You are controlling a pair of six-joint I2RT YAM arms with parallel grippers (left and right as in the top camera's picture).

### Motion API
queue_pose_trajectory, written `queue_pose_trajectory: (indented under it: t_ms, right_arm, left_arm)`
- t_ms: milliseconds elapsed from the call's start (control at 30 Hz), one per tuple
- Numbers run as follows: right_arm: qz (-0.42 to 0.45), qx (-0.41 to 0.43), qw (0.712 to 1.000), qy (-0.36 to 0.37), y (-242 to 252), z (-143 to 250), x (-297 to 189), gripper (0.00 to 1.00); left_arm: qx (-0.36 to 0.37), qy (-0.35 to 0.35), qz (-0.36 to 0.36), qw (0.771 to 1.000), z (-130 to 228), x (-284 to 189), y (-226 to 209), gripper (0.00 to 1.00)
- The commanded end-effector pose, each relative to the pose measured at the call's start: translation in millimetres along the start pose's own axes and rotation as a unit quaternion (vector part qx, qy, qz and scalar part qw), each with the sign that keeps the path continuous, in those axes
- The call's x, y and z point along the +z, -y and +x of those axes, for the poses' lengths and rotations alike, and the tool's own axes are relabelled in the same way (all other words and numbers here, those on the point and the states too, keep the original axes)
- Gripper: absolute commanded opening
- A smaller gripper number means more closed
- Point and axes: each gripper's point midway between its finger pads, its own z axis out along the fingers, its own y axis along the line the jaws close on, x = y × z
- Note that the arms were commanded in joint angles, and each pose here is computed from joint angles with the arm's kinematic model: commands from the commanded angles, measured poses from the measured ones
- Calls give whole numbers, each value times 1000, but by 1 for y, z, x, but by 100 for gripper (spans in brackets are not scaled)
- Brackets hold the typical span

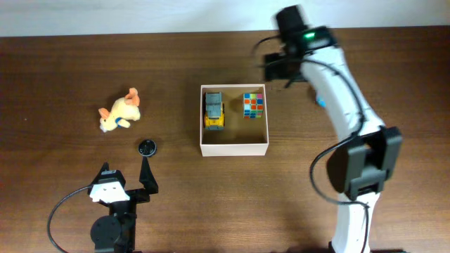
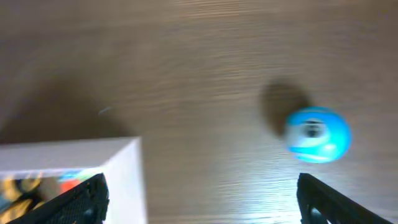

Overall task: Pack container
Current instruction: 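Raise the right gripper out of the box and move right, then lower the right gripper and grasp the blue round toy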

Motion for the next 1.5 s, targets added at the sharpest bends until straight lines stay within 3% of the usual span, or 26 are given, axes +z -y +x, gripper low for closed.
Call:
queue_pose_trajectory:
  t_ms: [0,200,400,867,1467]
  right_arm:
    - [-8,21,999,23,28,-17,-17,91]
    - [15,48,999,14,85,-21,-6,91]
    - [25,51,998,-15,109,-14,17,90]
    - [35,35,995,-91,115,14,85,90]
    - [36,46,990,-132,127,33,113,86]
  left_arm:
    - [8,-4,2,1000,2,0,0,99]
    - [8,-4,2,1000,2,0,0,99]
    - [8,-4,2,1000,2,0,0,99]
    - [8,-4,2,1000,2,0,0,99]
    - [8,-4,2,1000,2,0,0,99]
